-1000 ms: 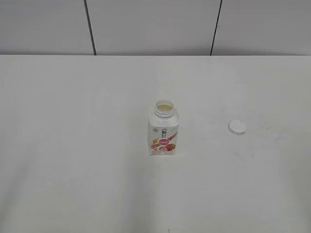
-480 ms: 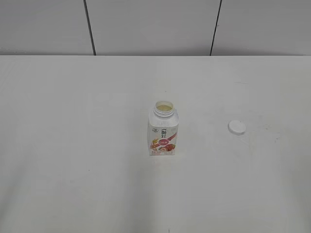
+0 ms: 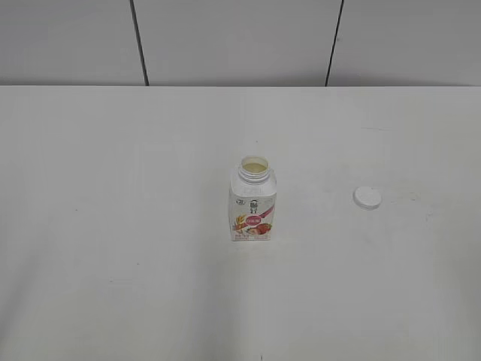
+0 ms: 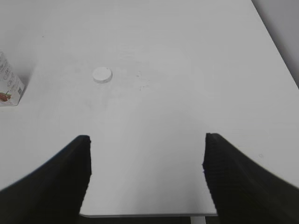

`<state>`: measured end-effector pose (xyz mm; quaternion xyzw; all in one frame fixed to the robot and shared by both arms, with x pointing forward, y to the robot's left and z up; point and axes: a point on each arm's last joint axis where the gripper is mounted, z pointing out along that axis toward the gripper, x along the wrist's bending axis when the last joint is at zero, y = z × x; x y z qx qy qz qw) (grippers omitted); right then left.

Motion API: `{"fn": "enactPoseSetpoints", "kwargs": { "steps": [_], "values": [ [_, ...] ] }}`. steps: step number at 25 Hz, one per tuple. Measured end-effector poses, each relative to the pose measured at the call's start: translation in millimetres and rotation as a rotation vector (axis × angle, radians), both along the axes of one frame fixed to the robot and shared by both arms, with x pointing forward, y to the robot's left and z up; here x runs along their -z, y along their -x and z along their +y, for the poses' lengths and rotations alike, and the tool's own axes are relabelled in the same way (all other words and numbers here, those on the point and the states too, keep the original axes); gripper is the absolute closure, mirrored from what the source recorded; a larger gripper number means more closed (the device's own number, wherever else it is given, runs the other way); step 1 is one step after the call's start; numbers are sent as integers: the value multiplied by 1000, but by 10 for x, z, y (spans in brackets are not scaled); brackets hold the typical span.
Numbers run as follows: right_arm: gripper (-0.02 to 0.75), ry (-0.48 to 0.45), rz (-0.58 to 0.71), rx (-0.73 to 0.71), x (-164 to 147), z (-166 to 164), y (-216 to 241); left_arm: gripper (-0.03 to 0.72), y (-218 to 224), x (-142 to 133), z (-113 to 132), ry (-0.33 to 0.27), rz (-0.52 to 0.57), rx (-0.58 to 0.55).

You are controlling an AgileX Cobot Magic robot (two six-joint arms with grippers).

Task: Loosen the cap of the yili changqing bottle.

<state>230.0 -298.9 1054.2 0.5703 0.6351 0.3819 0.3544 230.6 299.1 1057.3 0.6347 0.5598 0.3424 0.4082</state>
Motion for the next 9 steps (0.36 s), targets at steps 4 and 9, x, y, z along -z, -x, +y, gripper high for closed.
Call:
{"fn": "enactPoseSetpoints", "kwargs": {
  "steps": [4,9],
  "values": [
    [150,1,0,-1,0,0,0,164,0,0,0,0,0,0],
    [150,0,0,0,0,0,0,164,0,0,-3,0,0,-38]
  ]
}}
